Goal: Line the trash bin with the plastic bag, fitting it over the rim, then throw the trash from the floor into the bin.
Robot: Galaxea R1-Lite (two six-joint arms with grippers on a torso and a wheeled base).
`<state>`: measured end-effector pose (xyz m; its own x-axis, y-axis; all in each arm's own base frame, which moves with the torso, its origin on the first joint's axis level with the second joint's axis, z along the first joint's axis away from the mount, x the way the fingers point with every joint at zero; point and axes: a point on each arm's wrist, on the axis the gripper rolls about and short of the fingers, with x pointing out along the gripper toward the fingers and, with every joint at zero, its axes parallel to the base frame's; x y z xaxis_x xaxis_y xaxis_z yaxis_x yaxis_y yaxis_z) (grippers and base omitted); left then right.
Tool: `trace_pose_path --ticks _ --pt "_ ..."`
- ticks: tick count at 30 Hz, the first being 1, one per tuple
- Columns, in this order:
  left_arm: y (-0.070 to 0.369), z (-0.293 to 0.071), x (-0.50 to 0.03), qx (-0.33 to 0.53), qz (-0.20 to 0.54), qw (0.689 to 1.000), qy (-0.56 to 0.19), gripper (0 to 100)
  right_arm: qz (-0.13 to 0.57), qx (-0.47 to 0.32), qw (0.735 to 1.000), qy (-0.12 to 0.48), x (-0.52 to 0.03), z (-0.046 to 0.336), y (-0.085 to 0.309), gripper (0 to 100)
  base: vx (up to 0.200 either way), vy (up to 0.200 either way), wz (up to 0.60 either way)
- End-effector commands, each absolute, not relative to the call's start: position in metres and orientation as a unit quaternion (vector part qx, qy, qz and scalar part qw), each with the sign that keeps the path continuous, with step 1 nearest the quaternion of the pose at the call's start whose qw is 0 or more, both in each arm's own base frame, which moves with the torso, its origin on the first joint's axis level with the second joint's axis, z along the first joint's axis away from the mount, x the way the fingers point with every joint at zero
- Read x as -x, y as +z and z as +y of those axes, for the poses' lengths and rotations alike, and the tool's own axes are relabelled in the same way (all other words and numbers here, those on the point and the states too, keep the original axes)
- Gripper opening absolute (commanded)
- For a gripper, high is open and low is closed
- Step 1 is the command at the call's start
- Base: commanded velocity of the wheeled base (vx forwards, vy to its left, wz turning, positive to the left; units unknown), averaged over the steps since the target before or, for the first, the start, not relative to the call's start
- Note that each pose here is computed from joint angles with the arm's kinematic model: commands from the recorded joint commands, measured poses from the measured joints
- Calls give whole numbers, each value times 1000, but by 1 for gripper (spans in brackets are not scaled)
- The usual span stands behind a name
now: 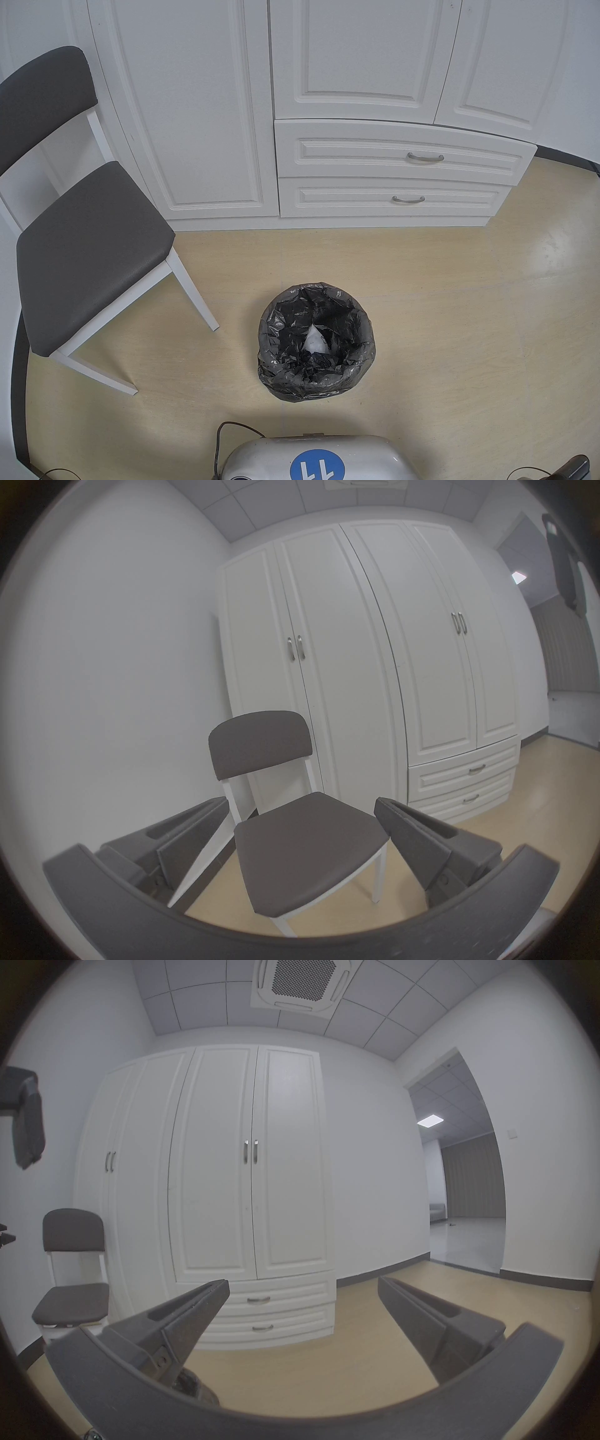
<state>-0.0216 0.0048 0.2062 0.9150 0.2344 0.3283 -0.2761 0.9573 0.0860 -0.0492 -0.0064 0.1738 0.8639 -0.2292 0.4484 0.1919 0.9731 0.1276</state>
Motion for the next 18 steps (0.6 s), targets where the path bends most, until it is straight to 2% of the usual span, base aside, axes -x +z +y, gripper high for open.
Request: trace_pose_path --ticks 1,4,6,8,11,13,18 --pt "176 -1 47 -28 -178 975 130 100 -155 -34 986 -54 30 -3 111 100 0 0 0" --pt "166 0 43 -5 -158 981 113 100 -135 -28 990 -27 27 -1 103 100 0 0 0" --pt "149 2 39 1 -130 990 55 100 -119 -24 993 4 26 0 100 100 0 0 0" --pt "138 3 38 3 -114 993 38 100 -107 -23 994 19 25 1 97 100 0 0 0" --pt "121 2 35 9 -90 995 42 100 -82 -21 996 21 24 1 92 100 0 0 0" --pt "96 2 27 10 -60 997 45 100 -37 -22 999 16 23 1 83 100 0 0 0" --pt "82 2 23 19 -32 998 46 100 -31 -48 998 5 23 0 82 100 0 0 0"
